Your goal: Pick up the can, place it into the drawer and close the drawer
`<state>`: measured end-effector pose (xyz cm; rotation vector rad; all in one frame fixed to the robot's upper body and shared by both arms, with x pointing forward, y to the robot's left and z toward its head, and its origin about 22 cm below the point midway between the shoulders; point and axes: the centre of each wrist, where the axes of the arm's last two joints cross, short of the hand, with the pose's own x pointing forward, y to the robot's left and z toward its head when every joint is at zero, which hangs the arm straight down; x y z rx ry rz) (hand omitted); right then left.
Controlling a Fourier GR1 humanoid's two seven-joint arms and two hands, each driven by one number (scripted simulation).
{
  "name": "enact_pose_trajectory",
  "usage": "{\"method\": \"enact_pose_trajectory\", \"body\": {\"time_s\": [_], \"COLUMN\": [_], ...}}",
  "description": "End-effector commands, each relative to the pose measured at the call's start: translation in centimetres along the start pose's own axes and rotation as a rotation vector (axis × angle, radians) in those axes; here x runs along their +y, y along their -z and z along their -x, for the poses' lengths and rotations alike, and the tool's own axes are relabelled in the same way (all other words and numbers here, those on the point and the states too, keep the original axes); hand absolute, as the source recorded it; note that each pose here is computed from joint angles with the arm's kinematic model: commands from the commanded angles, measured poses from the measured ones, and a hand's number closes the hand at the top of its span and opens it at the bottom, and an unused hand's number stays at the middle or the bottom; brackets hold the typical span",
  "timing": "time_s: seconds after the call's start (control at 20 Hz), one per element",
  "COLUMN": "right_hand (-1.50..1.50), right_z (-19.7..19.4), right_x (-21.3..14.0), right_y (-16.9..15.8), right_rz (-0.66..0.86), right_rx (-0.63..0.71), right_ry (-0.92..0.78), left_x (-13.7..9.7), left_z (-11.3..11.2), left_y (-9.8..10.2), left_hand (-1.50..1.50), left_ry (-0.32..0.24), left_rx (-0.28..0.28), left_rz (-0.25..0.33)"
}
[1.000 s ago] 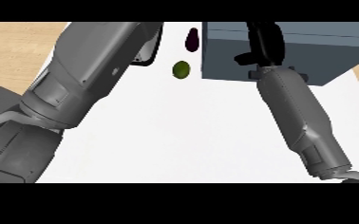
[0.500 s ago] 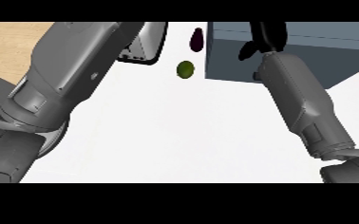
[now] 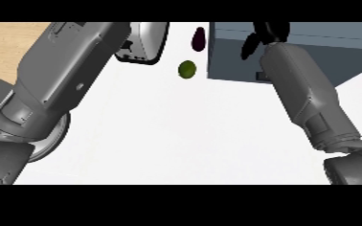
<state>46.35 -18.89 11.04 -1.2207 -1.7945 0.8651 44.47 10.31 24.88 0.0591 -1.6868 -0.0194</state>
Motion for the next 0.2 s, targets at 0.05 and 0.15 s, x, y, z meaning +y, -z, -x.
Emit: {"method": "enact_pose_trajectory", "body": {"time_s": [0.05,0.15], "right_hand": [-1.50,-1.50], "right_z": [-3.2,-3.5], "right_x": [-2.1,-2.3], "right_y": [2.8,3.1], "right_rz": [0.138,0.145], "right_rx": [0.003,0.000], "right_ry": [0.164,0.170], "left_x": [2.1,1.7], "left_z": [-0.4,0.9], "left_y": [-0.4,-1.0], "left_hand": [-1.50,-1.50], "left_ry": [-0.009,0.001], "left_rx": [-0.022,-0.018], "left_rz": [-0.004,0.012]}}
